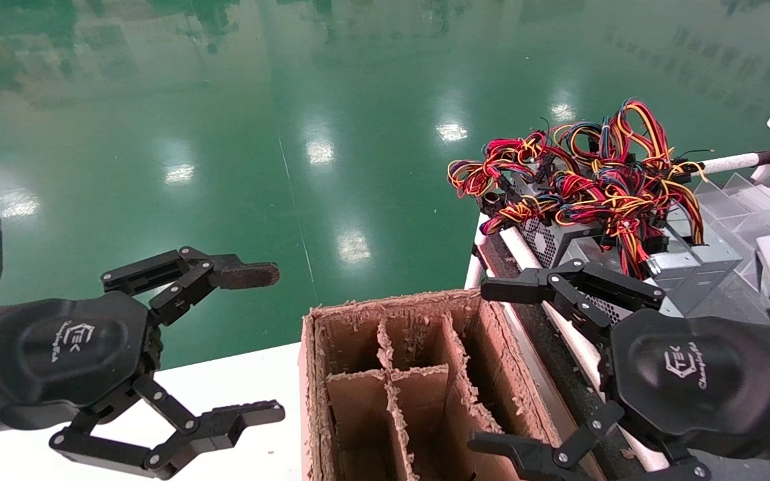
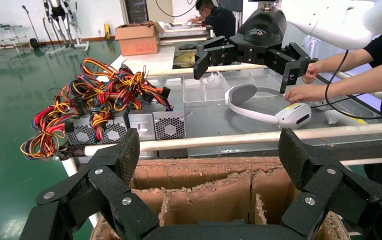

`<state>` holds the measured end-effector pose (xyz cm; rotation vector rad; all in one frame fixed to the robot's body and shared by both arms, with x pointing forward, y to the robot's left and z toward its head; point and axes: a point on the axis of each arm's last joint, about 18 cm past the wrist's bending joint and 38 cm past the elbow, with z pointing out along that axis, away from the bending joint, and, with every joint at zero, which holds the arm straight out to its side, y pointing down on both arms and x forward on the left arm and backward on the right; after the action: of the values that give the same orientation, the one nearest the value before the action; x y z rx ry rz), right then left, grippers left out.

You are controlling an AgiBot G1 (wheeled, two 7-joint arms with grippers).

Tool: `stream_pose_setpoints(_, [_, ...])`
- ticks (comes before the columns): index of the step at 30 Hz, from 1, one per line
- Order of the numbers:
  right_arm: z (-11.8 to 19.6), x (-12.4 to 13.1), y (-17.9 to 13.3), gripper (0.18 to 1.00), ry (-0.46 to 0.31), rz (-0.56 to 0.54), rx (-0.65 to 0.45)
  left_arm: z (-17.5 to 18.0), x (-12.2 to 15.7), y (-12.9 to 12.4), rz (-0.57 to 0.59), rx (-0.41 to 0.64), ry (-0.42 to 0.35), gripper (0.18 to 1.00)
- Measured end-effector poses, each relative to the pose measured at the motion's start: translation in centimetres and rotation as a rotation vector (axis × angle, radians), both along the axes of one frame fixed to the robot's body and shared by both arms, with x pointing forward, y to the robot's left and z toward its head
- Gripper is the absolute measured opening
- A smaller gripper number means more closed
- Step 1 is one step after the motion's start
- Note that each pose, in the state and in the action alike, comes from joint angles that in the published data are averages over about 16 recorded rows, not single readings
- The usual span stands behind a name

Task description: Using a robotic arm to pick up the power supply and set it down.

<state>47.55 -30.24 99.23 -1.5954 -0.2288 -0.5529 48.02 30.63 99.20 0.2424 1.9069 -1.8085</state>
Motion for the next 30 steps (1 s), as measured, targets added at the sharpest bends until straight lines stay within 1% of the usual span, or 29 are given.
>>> stream_pose_setpoints(30, [0.0, 0.0, 0.0, 1.001, 0.0, 0.0, 0.0, 0.0, 0.0, 0.0, 0.0, 0.0, 0.0, 1.001])
